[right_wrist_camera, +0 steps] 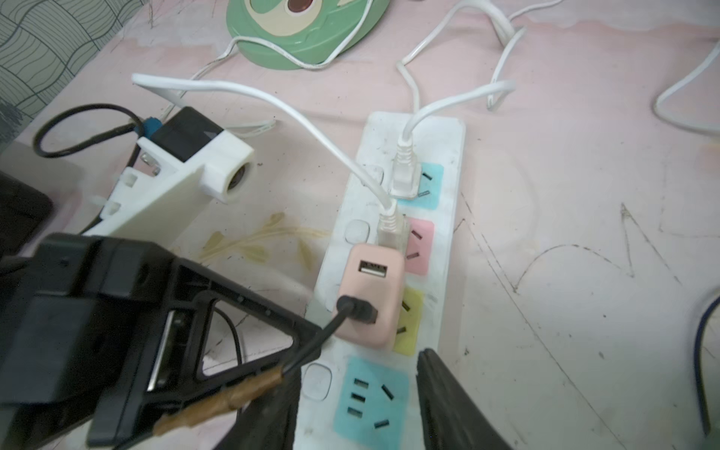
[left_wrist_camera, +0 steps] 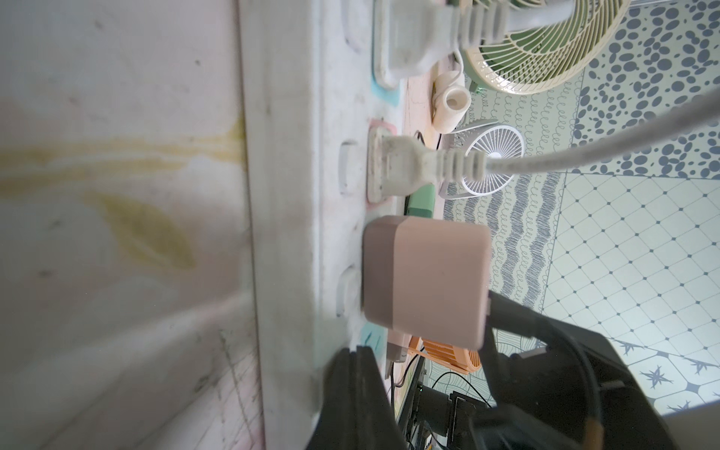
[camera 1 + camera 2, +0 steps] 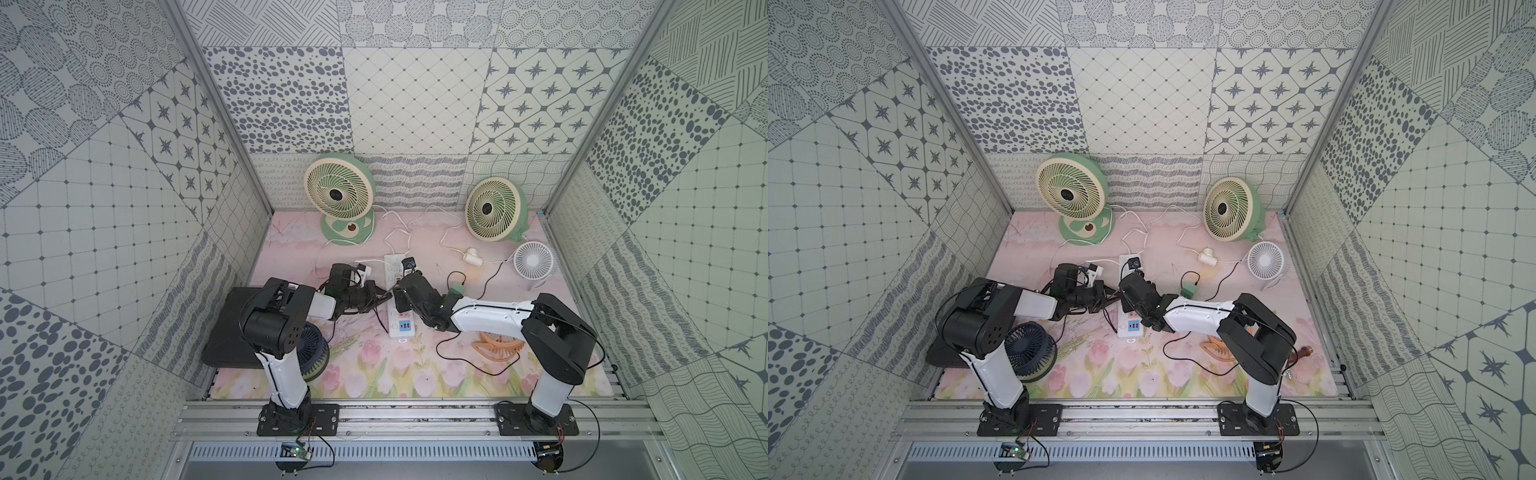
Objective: Unplug the desk fan from the power strip
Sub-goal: Remove the plug from the socket.
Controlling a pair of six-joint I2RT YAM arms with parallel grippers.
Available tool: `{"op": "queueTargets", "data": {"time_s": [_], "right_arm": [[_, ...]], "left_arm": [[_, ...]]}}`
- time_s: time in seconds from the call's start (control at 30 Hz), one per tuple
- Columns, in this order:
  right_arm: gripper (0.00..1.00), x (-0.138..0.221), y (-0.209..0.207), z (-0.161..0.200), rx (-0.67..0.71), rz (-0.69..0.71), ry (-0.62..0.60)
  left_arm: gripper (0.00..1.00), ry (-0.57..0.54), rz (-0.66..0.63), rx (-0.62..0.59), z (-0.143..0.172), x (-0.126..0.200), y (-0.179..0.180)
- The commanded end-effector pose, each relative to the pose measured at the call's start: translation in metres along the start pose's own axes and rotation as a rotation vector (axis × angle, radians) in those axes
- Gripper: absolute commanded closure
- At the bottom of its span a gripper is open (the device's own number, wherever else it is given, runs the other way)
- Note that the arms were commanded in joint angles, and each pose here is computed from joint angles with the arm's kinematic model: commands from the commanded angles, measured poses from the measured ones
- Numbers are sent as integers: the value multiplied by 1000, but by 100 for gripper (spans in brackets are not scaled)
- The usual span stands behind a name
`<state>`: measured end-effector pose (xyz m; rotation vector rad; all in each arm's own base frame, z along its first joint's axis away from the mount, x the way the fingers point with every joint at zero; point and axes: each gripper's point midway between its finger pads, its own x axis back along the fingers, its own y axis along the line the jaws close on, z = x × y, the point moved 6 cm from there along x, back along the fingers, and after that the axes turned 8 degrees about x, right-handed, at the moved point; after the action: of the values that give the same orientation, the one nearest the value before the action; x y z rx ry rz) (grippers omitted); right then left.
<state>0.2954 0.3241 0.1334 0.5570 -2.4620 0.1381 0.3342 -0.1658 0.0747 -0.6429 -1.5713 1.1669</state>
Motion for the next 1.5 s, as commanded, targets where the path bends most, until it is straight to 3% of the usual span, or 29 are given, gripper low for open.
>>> {"op": "queueTargets", "data": {"time_s": [0.0,0.33,0.7,0.93,1.2,1.47], "right_arm": [[48,-11,5,-15,-50,28,-90],[57,-32,11,-12,-88,87,-103],[81,-32,22,-9,-80,115,-99],[82,-23,39,-16,5,184,-120],[84,-19,5,-11,-188,139,-116],[83,-16,29,-19,-35,204,-124]], "left_arm": [[100,20,14,4,3,-2,1],[100,31,10,8,6,-5,3],[100,34,-29,17,7,-8,9],[100,30,-55,28,6,-9,14],[100,30,-65,31,7,-9,16],[100,28,-76,34,7,-8,18]]}}
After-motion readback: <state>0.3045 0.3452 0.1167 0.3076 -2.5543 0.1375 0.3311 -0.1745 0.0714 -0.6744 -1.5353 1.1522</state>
